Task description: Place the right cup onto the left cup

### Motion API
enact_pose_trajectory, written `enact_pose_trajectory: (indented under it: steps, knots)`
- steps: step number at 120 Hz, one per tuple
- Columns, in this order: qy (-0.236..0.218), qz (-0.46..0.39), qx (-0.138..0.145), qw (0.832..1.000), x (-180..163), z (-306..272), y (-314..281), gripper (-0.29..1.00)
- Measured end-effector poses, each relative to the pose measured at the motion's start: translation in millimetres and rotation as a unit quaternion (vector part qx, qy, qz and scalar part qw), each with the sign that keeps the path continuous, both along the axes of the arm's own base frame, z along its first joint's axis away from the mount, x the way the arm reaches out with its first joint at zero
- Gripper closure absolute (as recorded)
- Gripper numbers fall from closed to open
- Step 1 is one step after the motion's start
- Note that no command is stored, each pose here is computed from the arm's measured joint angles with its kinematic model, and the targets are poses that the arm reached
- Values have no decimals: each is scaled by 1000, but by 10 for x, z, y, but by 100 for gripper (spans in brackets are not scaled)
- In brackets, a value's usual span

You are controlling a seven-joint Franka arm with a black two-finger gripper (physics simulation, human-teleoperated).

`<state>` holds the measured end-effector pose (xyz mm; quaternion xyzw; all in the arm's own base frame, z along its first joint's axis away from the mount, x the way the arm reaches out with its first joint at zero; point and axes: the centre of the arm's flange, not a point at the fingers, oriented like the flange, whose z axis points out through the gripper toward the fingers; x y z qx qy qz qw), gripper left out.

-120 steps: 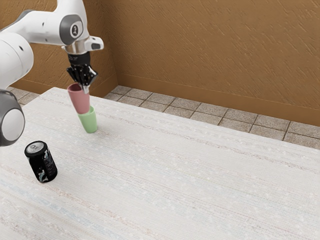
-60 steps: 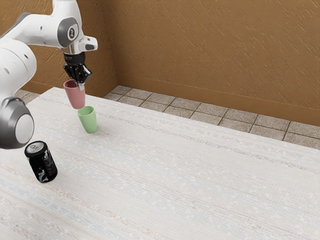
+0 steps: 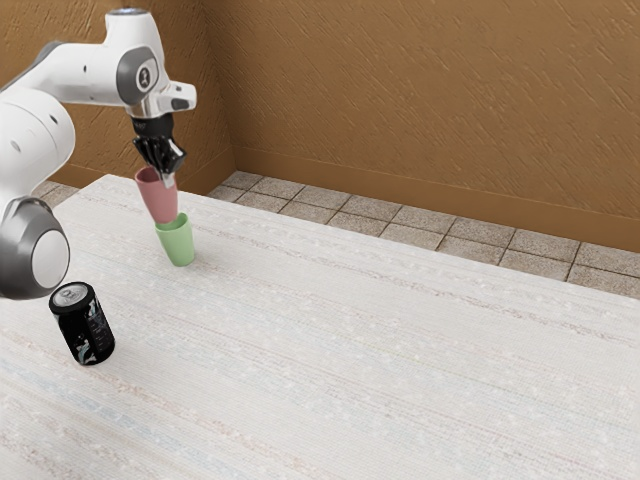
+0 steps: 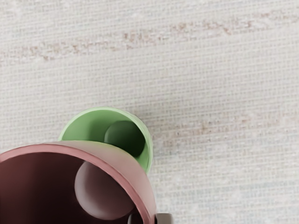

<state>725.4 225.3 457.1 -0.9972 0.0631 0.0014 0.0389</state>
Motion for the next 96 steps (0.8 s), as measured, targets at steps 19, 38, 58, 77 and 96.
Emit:
enact_pose_trajectory:
  steps: [19, 38, 58, 77, 96]
  knots:
    - [-4, -10, -2, 1000, 41, -74, -5, 79]
    - [-9, -16, -2, 1000, 56, -76, 15, 79]
    - [-17, -22, -1, 1000, 86, -70, 35, 79]
    - [-14, -25, -4, 1000, 99, -166, 87, 79]
    - [-4, -27, -7, 1000, 108, -340, 142, 79]
